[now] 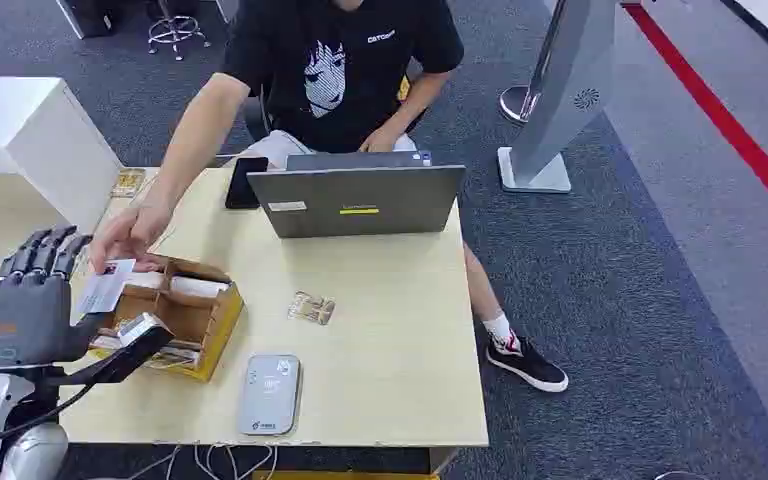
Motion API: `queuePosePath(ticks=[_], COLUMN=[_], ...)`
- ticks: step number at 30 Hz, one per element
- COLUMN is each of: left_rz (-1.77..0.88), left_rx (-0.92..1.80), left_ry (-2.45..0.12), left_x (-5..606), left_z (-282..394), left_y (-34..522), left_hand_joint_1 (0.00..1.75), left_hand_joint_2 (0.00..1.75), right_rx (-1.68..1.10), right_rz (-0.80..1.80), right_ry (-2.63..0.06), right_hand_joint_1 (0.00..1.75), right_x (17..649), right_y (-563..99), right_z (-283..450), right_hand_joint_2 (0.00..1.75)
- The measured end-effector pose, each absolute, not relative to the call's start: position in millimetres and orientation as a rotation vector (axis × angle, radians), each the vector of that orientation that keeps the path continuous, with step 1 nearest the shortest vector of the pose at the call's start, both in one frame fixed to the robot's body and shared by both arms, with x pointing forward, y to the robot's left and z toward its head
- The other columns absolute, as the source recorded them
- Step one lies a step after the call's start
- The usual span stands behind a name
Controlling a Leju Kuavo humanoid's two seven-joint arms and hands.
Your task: Pass the card to the sensor for recognition and then transmit it.
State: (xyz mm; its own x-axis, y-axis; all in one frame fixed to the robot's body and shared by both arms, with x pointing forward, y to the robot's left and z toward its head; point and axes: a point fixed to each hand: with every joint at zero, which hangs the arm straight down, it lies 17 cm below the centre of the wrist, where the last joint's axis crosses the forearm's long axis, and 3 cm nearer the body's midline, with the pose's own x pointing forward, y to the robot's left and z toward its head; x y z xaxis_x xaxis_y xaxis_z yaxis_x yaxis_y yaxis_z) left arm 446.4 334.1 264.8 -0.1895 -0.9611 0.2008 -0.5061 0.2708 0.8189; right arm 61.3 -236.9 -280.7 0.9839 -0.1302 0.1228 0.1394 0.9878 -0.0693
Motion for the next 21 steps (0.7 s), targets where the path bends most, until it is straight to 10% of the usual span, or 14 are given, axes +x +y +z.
queuePosePath(ticks=[21], left_rz=[-0.785], left_rx=[1.335], left_ry=[-1.928], left_x=[416], left_z=[258], left_y=[322], left_hand_joint_1=[1.75], left_hand_joint_2=[1.75], right_rx=[-0.090], right_rz=[-0.124], right_ry=[-0.118], right_hand_joint_1=[0.00], right_x=[60], right_y=[-239], right_z=[-281], right_hand_joint_2=[1.75])
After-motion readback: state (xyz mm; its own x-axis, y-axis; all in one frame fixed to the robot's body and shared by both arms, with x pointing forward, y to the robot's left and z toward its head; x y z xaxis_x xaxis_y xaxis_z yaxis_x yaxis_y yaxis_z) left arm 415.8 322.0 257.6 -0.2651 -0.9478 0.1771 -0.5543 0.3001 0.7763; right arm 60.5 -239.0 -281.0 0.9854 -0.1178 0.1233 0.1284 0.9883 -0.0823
